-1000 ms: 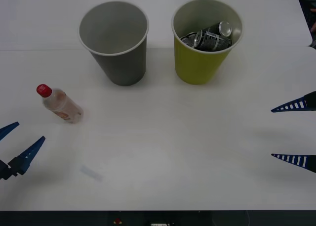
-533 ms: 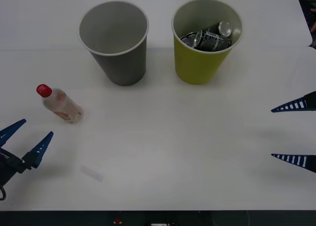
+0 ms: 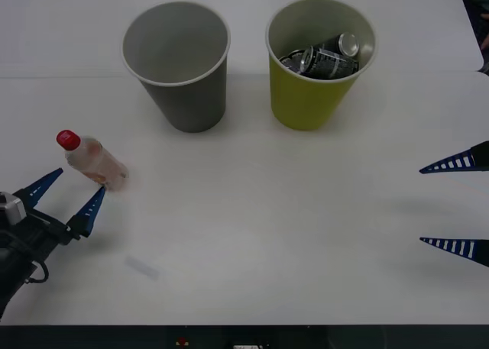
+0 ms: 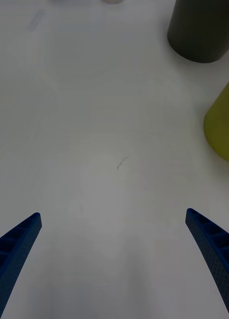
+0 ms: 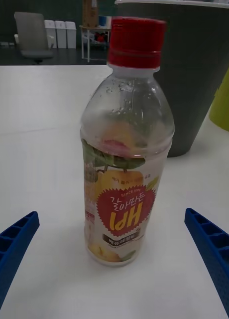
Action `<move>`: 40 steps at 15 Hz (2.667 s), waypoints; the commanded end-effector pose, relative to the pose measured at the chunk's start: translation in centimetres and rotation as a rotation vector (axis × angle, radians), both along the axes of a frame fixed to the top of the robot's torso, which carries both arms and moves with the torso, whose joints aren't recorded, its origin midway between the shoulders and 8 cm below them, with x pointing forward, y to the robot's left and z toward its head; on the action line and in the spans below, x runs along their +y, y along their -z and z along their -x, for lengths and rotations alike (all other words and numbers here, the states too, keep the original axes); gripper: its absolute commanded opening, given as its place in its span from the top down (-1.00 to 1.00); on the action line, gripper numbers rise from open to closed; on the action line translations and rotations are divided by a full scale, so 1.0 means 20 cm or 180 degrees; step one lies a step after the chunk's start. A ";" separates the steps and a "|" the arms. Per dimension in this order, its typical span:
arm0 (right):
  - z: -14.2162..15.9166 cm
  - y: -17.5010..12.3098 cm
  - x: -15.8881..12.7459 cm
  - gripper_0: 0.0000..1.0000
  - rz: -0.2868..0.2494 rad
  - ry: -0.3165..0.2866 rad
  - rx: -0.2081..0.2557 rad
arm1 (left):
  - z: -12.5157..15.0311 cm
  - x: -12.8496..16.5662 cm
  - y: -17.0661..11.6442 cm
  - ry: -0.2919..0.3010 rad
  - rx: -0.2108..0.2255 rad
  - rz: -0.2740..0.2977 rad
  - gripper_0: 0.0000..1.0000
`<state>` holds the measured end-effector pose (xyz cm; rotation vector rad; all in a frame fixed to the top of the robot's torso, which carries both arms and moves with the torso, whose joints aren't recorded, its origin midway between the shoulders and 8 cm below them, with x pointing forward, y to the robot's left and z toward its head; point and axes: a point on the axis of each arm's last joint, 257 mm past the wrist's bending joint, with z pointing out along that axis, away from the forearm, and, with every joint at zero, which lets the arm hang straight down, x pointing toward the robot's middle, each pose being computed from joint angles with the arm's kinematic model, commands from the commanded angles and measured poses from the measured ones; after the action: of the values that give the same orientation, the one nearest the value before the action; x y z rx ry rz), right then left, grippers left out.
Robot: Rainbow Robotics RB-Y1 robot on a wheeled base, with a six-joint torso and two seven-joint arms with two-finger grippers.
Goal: Put the can into the green bin and the plastic bottle into the gray bin
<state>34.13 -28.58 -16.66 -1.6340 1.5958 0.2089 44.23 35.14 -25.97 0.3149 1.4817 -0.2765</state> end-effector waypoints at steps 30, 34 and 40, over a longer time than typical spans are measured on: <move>0.00 0.00 0.00 -1.00 0.0000 0.0000 0.0000 | -0.26 -0.26 -0.14 0.0183 0.0080 -0.0221 1.00; 0.00 0.00 0.00 -1.00 0.0000 0.0000 0.0000 | -0.22 -0.27 -0.24 0.0440 0.0189 -0.0192 1.00; 0.00 0.00 0.00 -1.00 0.0000 0.0000 0.0000 | -0.15 -0.32 -0.40 0.0797 0.0454 -0.0082 1.00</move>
<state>34.13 -28.58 -16.66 -1.6340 1.5958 0.2089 47.34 28.96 -18.46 0.5092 1.5781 -0.4699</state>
